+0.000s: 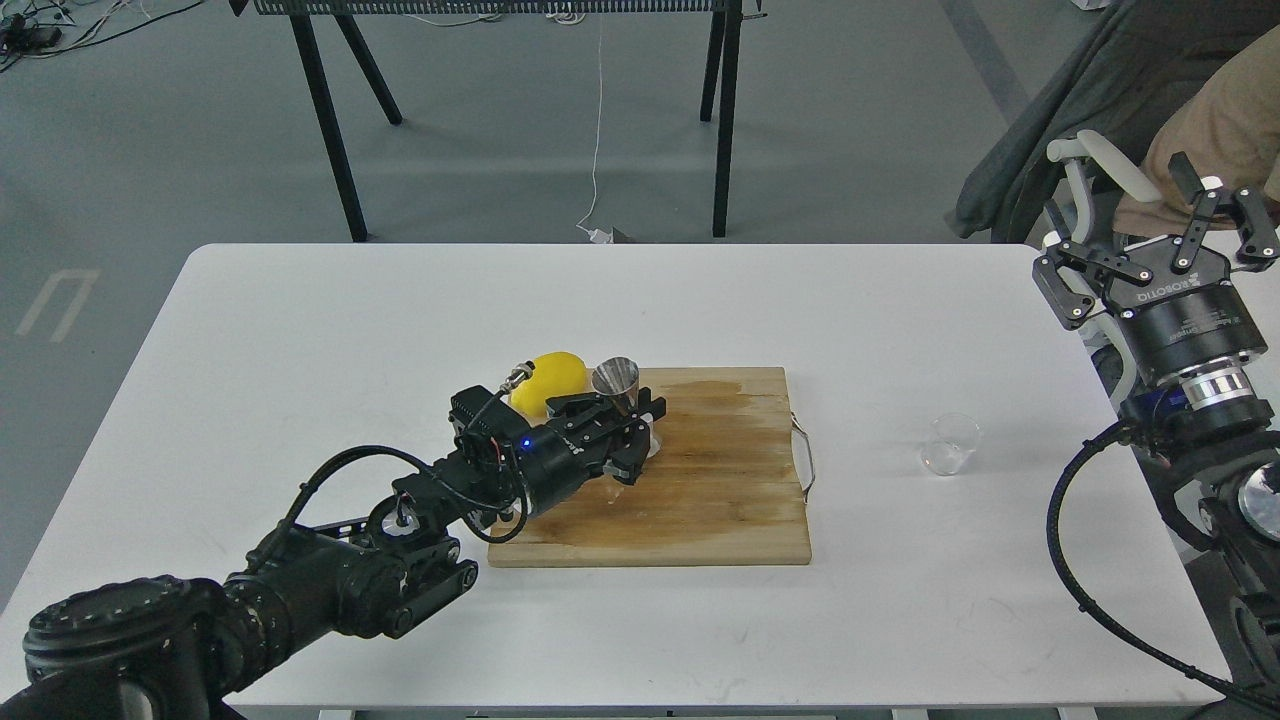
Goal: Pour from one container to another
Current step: 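Lift the jigger with the left gripper and carry it over the board, then set the jigger upright on the board beside the lemon, open left gripper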
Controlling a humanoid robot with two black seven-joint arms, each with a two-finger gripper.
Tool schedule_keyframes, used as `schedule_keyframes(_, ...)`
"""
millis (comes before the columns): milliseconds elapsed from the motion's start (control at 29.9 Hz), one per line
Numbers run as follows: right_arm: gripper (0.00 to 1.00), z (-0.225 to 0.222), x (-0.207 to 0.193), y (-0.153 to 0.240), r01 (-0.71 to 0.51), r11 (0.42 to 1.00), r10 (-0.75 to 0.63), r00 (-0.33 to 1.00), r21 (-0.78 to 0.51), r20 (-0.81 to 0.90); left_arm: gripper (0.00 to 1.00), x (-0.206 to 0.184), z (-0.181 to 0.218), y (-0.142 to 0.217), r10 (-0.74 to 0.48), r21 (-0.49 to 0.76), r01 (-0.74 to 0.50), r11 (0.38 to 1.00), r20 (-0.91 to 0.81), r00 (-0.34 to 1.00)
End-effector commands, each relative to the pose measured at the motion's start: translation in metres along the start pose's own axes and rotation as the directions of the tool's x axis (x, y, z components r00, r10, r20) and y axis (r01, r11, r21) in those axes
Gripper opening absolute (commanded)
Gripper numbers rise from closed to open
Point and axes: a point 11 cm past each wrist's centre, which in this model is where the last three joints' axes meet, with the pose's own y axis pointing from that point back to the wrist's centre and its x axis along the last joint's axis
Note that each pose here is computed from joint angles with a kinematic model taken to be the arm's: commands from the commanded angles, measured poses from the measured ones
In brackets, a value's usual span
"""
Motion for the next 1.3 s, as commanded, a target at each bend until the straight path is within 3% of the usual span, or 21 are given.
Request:
schedule_keyframes(0, 0.99, 0.003, 0.001, 0.0, -0.003, 1.0, 0.003, 1.0, -0.009, 0.001, 0.05, -0.005, 0.001, 0.002, -0.004, 0.006, 0.004, 1.0, -0.012, 1.0)
schedule_keyframes(568, 0.99, 0.005, 0.001, -0.001, -0.001, 1.0, 0.001, 1.0, -0.011, 0.007, 0.14, -0.021, 0.007, 0.01, -0.025, 0.003, 0.025, 1.0, -0.04, 0.999)
schedule_keyframes(869, 0.99, 0.006, 0.002, 0.0, -0.004, 1.0, 0.004, 1.0, -0.01, 0.007, 0.48, -0.02, 0.009, 0.008, -0.022, -0.005, 0.022, 1.0, -0.04, 0.999)
schedule_keyframes(1002, 0.99, 0.006, 0.002, 0.0, -0.004, 1.0, 0.004, 1.0, -0.01, 0.007, 0.74, -0.02, 0.011, 0.008, -0.021, -0.01, 0.021, 1.0, -0.04, 0.999)
schedule_keyframes(1270, 0.99, 0.004, 0.002, 0.0, -0.004, 1.0, 0.004, 1.0, -0.006, 0.007, 0.94, -0.019, 0.016, 0.006, -0.015, -0.023, 0.014, 1.0, -0.048, 0.999)
